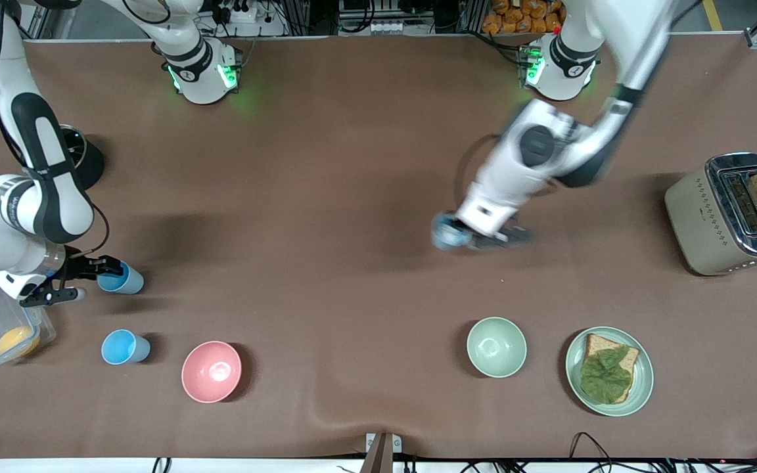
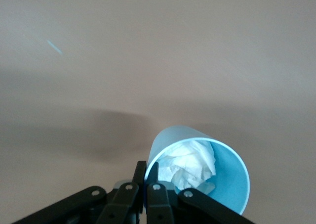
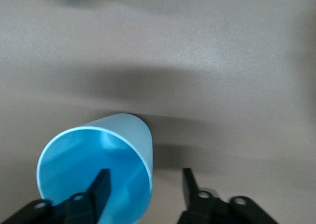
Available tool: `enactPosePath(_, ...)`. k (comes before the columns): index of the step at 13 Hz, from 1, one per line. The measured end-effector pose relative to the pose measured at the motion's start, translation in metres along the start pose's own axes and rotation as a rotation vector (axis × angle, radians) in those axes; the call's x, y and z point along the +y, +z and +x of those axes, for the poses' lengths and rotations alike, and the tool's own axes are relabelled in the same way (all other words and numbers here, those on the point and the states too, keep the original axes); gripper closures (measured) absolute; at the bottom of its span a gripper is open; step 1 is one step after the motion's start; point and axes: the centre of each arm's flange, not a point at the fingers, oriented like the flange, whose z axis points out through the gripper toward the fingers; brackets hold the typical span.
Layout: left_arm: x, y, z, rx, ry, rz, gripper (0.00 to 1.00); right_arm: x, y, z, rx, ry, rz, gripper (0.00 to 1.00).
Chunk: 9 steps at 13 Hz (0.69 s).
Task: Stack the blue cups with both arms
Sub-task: 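Set the cup down mid-table with the left gripper while the right gripper lifts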
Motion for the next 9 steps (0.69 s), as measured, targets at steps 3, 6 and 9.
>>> enactPosePath(3, 0.063, 0.033, -0.064, -0.028, -0.064, 0.016, 0.97, 0.0, 0.002, 0.0, 0.0, 0.007, 0.008, 0.76)
enactPosePath(6, 0.089, 0.061, -0.096, -0.024, -0.078, 0.048, 0.97, -0.005, 0.0, -0.004, -0.04, 0.008, 0.036, 0.96)
enactPosePath(9, 0.095, 0.089, -0.11, -0.014, -0.086, 0.053, 0.97, -0.026, -0.037, -0.007, -0.114, 0.037, 0.081, 0.96)
